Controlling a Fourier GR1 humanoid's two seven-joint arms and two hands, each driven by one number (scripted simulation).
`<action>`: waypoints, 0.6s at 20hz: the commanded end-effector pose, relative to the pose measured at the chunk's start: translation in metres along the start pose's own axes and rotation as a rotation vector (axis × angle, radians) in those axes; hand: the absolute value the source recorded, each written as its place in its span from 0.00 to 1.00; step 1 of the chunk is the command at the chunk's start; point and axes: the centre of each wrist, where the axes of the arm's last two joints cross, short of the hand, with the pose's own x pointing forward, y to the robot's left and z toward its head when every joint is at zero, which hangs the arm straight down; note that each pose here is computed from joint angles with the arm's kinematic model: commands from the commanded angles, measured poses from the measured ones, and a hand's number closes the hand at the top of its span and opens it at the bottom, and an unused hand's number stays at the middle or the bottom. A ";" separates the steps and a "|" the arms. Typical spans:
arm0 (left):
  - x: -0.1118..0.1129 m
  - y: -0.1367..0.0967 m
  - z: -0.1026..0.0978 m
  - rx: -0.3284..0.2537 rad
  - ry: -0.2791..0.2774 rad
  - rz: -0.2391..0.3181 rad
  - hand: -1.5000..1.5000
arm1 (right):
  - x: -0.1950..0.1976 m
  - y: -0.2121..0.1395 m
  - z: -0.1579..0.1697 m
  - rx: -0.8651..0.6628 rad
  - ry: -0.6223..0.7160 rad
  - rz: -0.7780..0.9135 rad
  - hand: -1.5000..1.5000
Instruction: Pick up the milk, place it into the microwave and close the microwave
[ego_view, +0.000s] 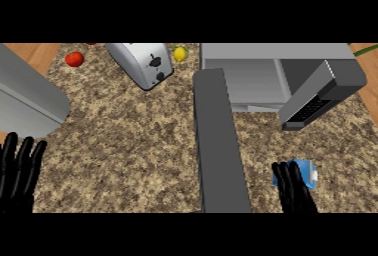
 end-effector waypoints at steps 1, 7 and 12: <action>-0.013 0.004 0.000 0.009 -0.005 -0.005 0.00 | -0.008 0.001 -0.003 -0.039 0.023 0.031 0.00; 0.005 0.001 0.007 -0.005 -0.004 0.006 0.00 | -0.052 -0.020 0.005 -0.107 0.062 0.037 0.00; -0.010 0.005 0.010 0.003 0.008 0.002 0.00 | -0.063 -0.041 0.014 -0.141 0.101 0.064 0.00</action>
